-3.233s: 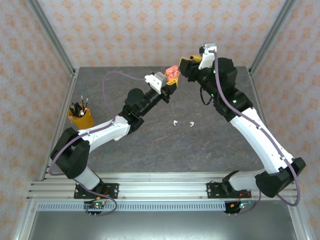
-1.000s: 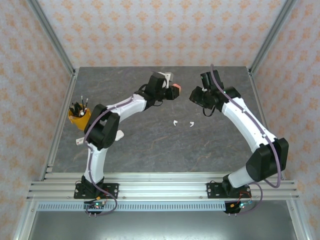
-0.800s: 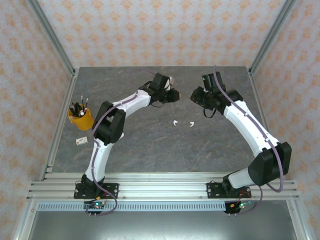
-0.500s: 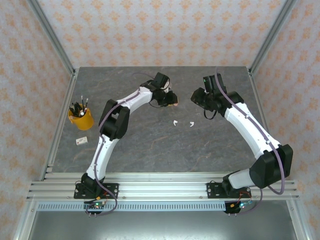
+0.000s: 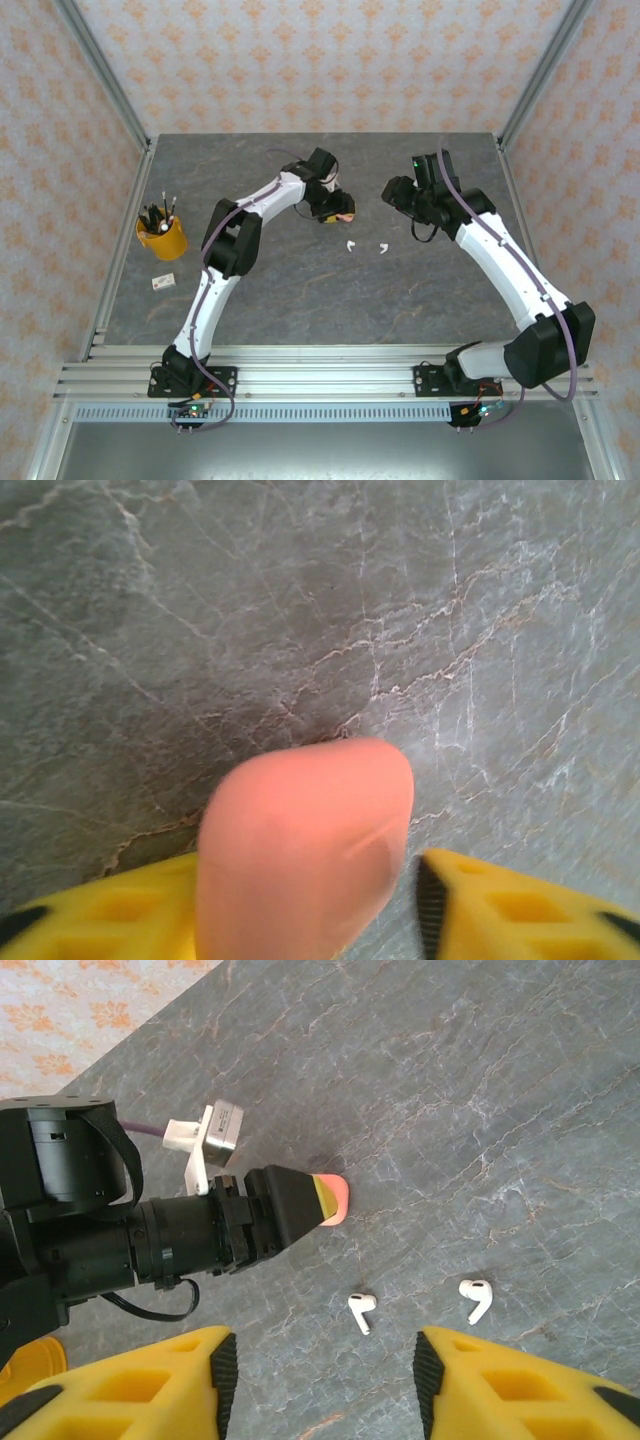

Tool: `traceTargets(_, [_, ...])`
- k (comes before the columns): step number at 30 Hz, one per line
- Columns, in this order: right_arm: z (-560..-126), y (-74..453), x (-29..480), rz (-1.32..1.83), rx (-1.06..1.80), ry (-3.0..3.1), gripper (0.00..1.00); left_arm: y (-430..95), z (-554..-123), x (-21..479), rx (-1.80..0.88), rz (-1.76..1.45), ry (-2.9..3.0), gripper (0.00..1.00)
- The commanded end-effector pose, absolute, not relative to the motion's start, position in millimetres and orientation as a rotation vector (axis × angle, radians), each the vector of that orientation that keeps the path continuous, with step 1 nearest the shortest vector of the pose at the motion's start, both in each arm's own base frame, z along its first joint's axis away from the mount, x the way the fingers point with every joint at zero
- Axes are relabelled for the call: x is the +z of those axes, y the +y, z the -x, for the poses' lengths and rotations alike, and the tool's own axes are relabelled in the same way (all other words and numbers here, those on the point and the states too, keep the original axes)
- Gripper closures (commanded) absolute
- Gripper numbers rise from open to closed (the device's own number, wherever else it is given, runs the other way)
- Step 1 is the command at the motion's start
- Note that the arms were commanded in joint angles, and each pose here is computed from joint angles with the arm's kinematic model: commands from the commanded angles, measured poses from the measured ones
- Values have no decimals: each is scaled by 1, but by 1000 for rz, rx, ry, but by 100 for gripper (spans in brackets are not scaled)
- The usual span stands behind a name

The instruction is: Insert the wireless bluetooth earbuds into the charging case

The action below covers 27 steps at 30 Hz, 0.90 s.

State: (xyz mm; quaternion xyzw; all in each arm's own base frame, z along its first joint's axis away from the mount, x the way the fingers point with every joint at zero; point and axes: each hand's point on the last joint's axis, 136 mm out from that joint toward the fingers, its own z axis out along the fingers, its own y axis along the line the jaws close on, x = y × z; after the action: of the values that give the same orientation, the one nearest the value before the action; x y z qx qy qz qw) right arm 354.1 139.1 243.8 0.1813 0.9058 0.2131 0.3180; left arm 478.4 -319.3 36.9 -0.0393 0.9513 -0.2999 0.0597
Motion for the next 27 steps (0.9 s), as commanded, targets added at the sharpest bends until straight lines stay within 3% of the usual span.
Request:
traceTargets(1, [-349,138,251,-465,576,2360,44,-301,-483,52,-819,123,2874,32])
traceTargets(2, [-348,139,250,-462,582,2360,42,-298,-485,59,-804,99,2860,25])
traceTargets(7, [-341,147,244,-426,606,2373,33,-269,-490,106,-716,63,2773,14])
traceTargets(8, [-339,152,242,-413,612,2378,32,-262,-489,117,-699,65,2751,1])
traceTargets(17, [-316,227,222,-78,595,2455,24,-197,-450,216,-551,106,2493,0])
traceTargets(27, [-291,338,169,409,472,2515,12,-90,-418,286,-384,337,2275,0])
